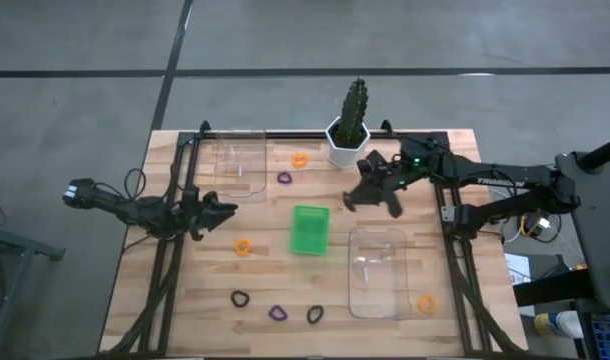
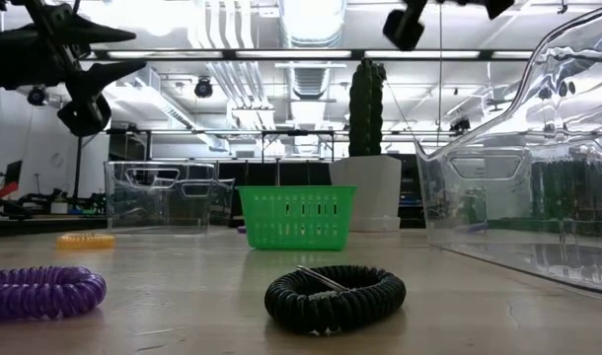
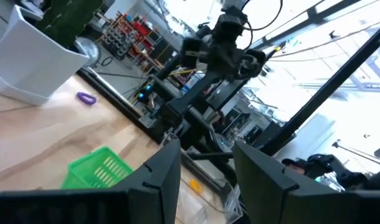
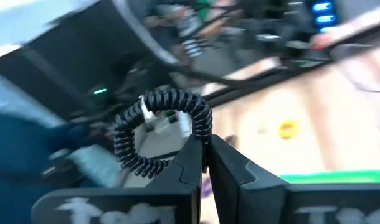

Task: Sort spring keychains
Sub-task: Put the top black spring keychain into the top transparent bin

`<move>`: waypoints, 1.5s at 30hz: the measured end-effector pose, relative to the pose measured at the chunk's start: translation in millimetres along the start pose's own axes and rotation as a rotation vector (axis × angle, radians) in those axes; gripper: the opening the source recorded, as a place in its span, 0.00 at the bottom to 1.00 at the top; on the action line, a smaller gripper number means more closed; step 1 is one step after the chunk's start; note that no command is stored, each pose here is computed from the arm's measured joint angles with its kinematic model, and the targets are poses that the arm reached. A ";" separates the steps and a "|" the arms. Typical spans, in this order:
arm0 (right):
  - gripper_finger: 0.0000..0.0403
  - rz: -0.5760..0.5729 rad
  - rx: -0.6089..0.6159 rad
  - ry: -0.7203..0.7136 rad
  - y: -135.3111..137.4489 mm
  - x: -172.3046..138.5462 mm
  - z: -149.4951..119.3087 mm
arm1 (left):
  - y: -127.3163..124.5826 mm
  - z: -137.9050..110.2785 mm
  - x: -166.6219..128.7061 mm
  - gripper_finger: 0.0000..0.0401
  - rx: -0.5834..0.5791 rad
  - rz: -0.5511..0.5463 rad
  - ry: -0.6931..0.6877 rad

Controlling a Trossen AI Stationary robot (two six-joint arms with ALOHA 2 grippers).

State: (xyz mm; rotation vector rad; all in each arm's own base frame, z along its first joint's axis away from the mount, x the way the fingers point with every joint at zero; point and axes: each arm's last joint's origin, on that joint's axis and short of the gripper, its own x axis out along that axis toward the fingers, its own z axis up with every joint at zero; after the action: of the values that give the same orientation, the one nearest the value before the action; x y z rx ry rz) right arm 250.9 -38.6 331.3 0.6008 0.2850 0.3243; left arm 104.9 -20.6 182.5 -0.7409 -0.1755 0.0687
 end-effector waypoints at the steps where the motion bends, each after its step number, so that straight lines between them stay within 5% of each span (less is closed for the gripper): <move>1: 0.03 -0.039 0.006 -0.006 -3.5 4.4 -1.5 | -0.3 0.5 0.1 0.35 0.000 0.003 -0.003; 11: 0.03 -0.405 -0.089 -0.040 -23.0 68.0 7.2 | -8.4 8.8 3.5 0.35 -0.012 0.003 -0.035; 21: 0.03 -0.937 -0.273 0.066 -26.3 128.7 34.4 | -26.3 18.3 21.3 0.35 0.035 0.041 -0.009; 37: 0.03 -1.121 -0.569 0.056 -5.2 175.0 49.0 | -61.3 33.7 72.0 0.35 0.305 0.245 -0.040; 45: 0.03 -1.129 -0.611 0.067 3.2 179.1 42.9 | -74.1 42.6 98.0 0.35 0.462 0.373 -0.083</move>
State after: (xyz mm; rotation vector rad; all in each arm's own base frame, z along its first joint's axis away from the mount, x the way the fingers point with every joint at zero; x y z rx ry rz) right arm 428.5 9.9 337.2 -0.2249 0.5157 -0.6497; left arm 193.5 -34.7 276.7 -0.3018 -0.0926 0.4803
